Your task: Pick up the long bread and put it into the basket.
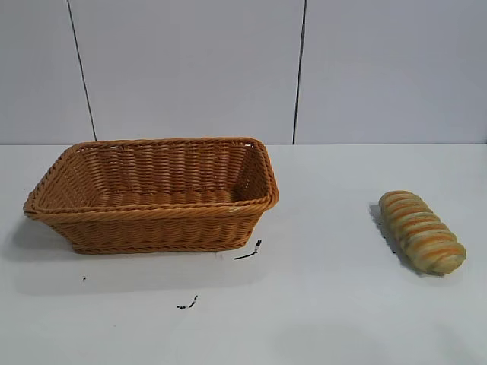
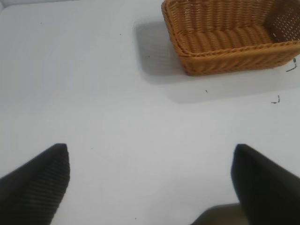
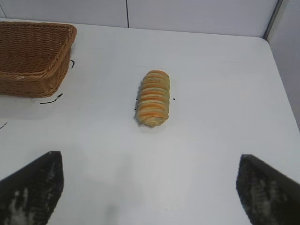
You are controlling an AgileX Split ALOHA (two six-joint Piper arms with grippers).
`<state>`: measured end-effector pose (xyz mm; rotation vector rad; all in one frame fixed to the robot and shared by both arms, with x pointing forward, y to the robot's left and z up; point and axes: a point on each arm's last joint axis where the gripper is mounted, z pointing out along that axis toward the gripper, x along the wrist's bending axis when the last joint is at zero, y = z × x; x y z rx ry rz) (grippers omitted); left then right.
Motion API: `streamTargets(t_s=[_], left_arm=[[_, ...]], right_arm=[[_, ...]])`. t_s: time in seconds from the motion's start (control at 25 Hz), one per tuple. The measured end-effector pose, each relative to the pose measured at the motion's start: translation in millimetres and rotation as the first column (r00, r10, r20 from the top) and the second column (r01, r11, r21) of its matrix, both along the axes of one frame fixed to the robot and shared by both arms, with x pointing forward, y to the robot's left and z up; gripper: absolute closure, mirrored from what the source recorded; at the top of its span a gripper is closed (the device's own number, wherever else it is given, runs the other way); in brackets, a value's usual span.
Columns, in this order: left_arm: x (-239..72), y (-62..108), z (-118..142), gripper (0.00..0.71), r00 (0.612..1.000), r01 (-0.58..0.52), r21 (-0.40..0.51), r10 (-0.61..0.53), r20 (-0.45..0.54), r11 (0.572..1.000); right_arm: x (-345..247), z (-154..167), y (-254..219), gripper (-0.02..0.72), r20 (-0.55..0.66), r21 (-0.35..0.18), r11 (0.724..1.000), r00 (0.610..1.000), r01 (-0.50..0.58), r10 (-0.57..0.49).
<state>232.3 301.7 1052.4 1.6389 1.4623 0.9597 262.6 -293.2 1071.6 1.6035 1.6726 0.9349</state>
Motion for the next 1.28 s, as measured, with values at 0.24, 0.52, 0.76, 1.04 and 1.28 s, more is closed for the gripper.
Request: streamTargets(t_s=[0.24, 0.52, 0.76, 1.04, 1.28], left_arm=[[0.0, 0.0, 0.0, 0.014, 1.0, 0.0, 0.0, 0.0, 0.0, 1.0], [0.0, 0.0, 0.0, 0.014, 1.0, 0.0, 0.0, 0.0, 0.0, 1.0], [0.0, 0.0, 0.0, 0.014, 1.0, 0.0, 0.0, 0.0, 0.0, 1.0], [0.0, 0.0, 0.0, 0.014, 1.0, 0.0, 0.0, 0.0, 0.0, 1.0], [0.0, 0.0, 0.0, 0.014, 1.0, 0.0, 0.0, 0.0, 0.0, 1.0]], right_arm=[[67.7, 13.3, 0.6, 0.01, -0.271, -0.006, 1.0, 0.963, 0.0, -0.002], [162.1, -4.3, 0.9, 0.01, -0.528, -0.018, 1.0, 0.849, -0.001, -0.008], [249.5, -36.1, 1.6, 0.01, -0.649, -0.023, 1.0, 0.761, -0.003, -0.013], [317.0, -68.9, 2.3, 0.01, -0.67, -0.028, 1.0, 0.743, -0.012, -0.01], [345.3, -99.0, 2.5, 0.01, -0.699, -0.028, 1.0, 0.715, -0.012, -0.011]])
